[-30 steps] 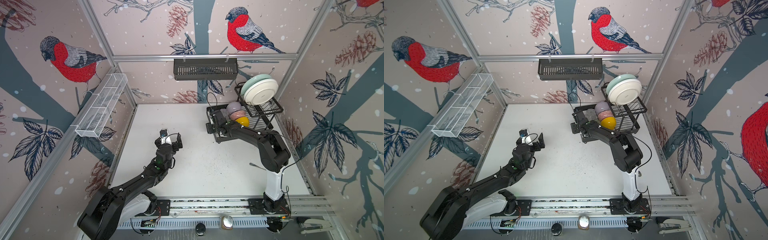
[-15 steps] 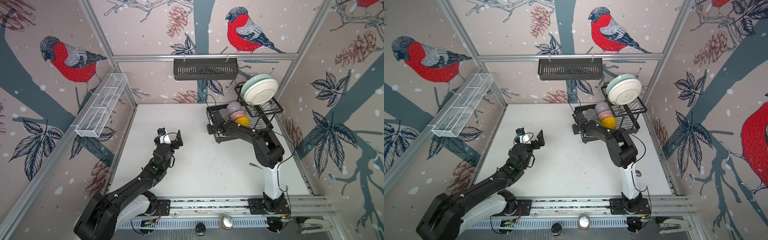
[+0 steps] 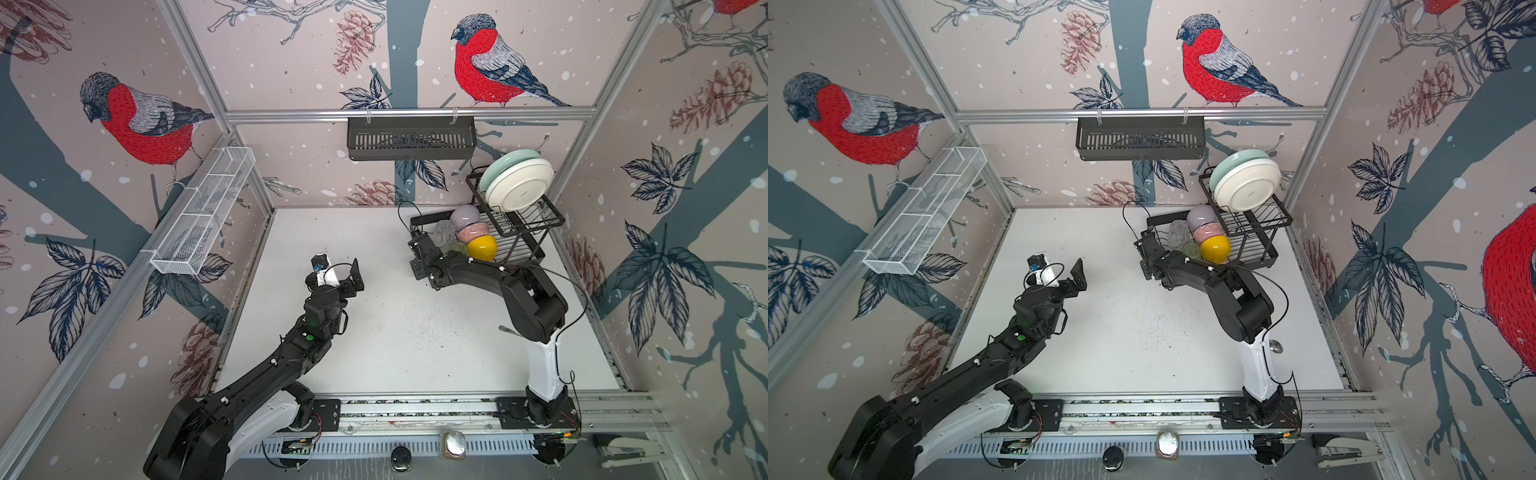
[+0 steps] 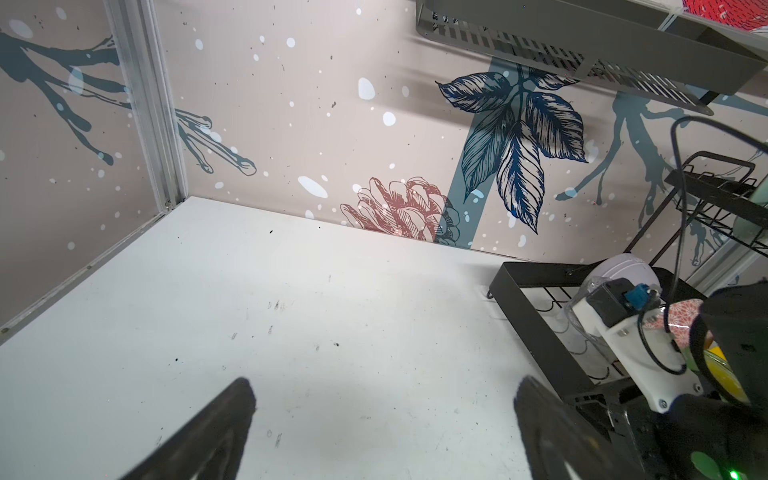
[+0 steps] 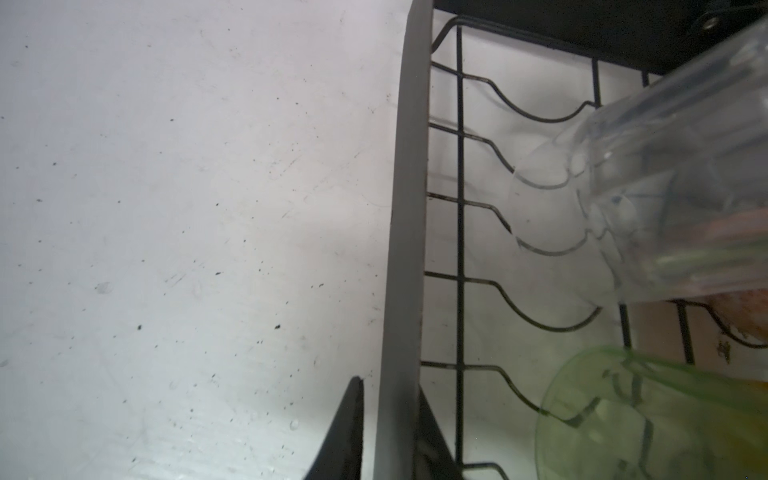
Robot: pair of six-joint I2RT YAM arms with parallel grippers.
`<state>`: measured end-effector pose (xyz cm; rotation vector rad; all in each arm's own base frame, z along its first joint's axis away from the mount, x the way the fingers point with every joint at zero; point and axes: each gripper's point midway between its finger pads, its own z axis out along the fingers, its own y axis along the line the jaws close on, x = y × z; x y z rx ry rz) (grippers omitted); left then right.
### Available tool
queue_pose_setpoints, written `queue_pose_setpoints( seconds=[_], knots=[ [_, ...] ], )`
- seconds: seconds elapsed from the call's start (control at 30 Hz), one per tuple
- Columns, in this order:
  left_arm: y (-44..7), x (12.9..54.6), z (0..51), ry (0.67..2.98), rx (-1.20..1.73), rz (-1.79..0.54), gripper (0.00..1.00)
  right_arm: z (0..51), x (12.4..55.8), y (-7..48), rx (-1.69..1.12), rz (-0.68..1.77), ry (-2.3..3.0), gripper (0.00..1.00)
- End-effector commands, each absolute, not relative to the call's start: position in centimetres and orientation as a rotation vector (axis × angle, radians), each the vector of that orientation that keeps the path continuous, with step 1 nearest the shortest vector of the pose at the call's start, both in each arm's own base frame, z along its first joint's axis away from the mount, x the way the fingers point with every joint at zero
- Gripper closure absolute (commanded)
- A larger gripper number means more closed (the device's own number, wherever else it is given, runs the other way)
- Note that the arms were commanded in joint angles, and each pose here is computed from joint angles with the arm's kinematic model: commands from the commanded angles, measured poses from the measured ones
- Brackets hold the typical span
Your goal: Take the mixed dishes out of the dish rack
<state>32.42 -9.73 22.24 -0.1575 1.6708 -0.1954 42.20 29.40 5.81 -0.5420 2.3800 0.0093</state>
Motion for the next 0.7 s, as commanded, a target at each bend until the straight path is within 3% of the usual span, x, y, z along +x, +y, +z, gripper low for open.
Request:
queue_pose_setpoints(
  seconds=[0.0,0.27,0.67],
  knots=[
    [-9.3,32.4,22.5,1.672,-0.159,-0.162,0.02,5.9,40.0,31.8,-0.621,0.175,2.39,0.82],
    [-8.4,31.9,22.7,1.672,-0.184,-0.129,0.02,5.5,36.2,32.6,-0.692,0.2,2.401,0.82],
    [-8.9,32.3,22.5,1.674,-0.176,-0.147,0.02,5.6,30.1,29.2,-0.632,0.178,2.421,0.81]
  ],
)
